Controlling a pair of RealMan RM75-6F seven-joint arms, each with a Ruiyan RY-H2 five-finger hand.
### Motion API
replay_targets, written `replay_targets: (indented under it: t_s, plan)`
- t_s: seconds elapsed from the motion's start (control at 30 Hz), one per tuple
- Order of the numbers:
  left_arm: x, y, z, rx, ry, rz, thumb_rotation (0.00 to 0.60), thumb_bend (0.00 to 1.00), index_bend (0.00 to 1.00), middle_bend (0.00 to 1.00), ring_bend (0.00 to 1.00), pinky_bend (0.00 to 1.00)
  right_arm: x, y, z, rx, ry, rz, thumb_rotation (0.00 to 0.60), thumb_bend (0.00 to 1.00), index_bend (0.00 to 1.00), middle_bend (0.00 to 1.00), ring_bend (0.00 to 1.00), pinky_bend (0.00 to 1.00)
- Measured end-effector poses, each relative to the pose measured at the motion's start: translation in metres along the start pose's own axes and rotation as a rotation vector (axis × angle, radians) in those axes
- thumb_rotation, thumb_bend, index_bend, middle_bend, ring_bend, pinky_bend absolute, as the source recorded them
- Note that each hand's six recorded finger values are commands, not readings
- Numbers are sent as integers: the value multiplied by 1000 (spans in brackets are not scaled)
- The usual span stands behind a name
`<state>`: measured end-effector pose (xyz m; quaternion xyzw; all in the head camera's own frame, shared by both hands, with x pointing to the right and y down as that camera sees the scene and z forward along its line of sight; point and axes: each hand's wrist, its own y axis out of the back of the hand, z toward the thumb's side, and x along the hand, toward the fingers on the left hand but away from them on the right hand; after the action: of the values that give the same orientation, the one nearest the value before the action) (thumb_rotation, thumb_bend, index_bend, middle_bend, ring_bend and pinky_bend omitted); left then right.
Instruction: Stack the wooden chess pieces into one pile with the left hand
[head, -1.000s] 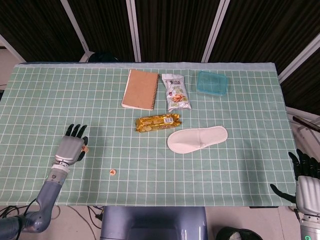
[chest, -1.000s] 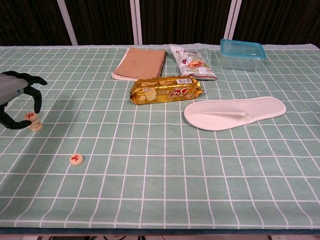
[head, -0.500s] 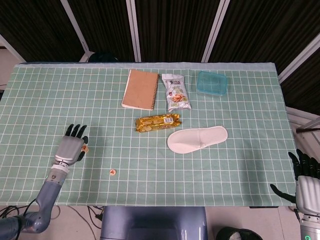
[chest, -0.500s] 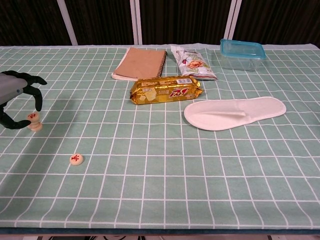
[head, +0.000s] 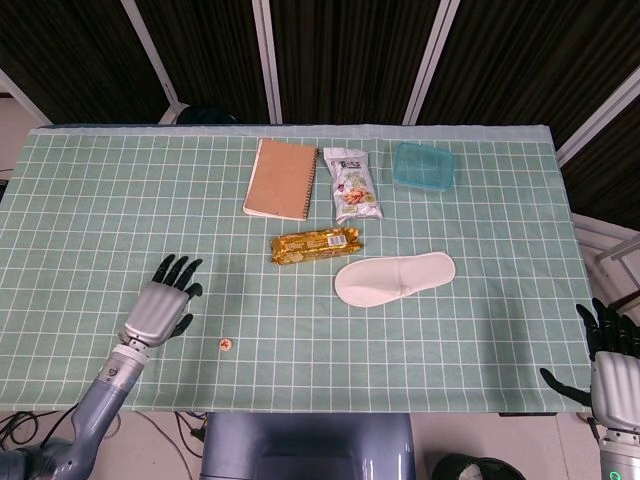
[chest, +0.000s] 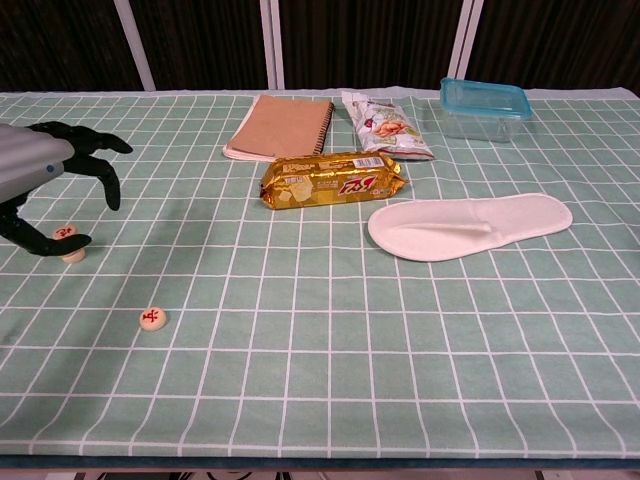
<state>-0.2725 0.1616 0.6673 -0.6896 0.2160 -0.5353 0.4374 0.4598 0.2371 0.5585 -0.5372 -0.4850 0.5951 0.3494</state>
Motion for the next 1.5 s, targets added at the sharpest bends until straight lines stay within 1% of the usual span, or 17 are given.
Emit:
replay_targets:
  t_s: [0.13, 0.37, 0.5, 0.77, 0.9, 1.13, 1.5]
  plan:
    - [-5, -6, 12, 6, -41, -29, 600, 308, 367, 55, 0, 0, 0, 0, 0, -1, -1, 0, 600, 205, 94, 31, 0, 0]
    - [-8, -20, 30, 15, -91, -72, 600, 307, 375, 55, 0, 0, 0, 0, -1, -4, -4, 0, 600, 204, 94, 31, 0, 0]
    - [-6, -32, 43, 21, -109, -90, 600, 307, 383, 55, 0, 0, 0, 1, -1, -7, -7, 1, 600, 205, 94, 30, 0, 0]
    - [-5, -45, 55, 30, -132, -119, 600, 307, 388, 54, 0, 0, 0, 1, -1, -6, -7, 1, 600, 205, 94, 31, 0, 0]
    - [-5, -48, 57, 31, -135, -121, 600, 307, 400, 55, 0, 0, 0, 1, -1, -8, -8, 1, 600, 205, 94, 31, 0, 0]
    - [-5, -46, 58, 38, -135, -113, 600, 308, 443, 56, 0, 0, -1, 1, -1, -9, -8, 1, 600, 204, 94, 30, 0, 0]
    - [-4, -49, 59, 50, -135, -116, 600, 309, 446, 56, 0, 0, -1, 1, -2, -9, -10, 1, 600, 204, 94, 31, 0, 0]
